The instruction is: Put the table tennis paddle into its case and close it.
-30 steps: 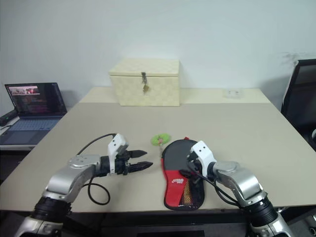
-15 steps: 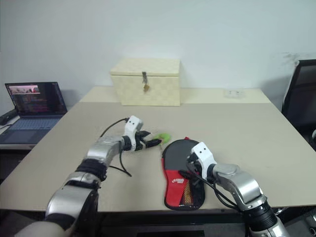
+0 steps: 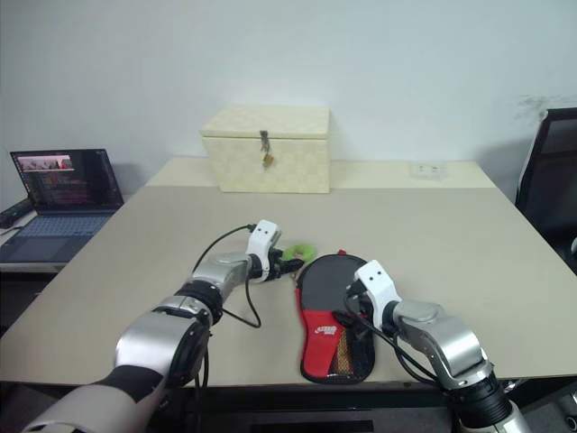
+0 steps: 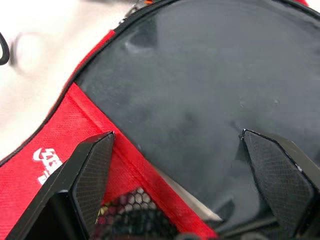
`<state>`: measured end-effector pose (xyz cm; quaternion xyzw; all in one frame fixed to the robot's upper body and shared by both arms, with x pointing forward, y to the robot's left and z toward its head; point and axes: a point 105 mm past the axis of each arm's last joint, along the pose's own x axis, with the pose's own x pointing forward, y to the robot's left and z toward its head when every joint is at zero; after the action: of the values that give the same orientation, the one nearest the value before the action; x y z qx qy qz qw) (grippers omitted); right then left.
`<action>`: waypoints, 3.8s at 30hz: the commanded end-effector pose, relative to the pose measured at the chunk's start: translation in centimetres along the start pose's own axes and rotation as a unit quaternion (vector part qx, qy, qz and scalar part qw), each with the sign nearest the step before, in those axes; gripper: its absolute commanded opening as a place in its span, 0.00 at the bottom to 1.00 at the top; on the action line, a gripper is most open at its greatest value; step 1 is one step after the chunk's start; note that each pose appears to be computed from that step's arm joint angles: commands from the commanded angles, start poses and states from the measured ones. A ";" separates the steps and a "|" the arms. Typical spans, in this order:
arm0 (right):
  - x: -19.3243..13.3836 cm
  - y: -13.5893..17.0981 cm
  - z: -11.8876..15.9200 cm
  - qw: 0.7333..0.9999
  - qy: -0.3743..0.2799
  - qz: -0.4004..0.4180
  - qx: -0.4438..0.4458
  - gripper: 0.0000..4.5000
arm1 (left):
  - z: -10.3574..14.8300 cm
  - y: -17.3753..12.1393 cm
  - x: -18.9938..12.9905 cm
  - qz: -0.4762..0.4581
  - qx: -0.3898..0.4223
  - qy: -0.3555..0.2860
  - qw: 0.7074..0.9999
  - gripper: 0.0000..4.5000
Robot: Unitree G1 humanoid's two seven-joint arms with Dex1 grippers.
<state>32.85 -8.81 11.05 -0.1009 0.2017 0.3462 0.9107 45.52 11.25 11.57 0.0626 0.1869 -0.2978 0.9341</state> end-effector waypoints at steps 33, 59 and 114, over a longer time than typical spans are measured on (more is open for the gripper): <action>4.5 3.6 -6.9 0.991 0.119 0.055 -0.016 1.00 | 7.4 -1.9 1.5 0.105 0.339 -0.017 0.935 0.00; 1.8 6.7 -10.3 0.986 0.157 0.047 0.021 1.00 | 9.5 -10.0 4.3 0.078 0.687 -0.048 0.720 0.00; 1.8 7.4 -10.4 0.986 0.152 0.041 0.044 1.00 | 6.4 -20.7 5.8 -0.083 0.715 -0.134 0.681 0.08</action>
<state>29.55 -5.58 7.49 -0.1318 0.1993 0.3336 0.9119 41.49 -7.42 13.44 0.6950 -0.1621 -0.3949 0.5786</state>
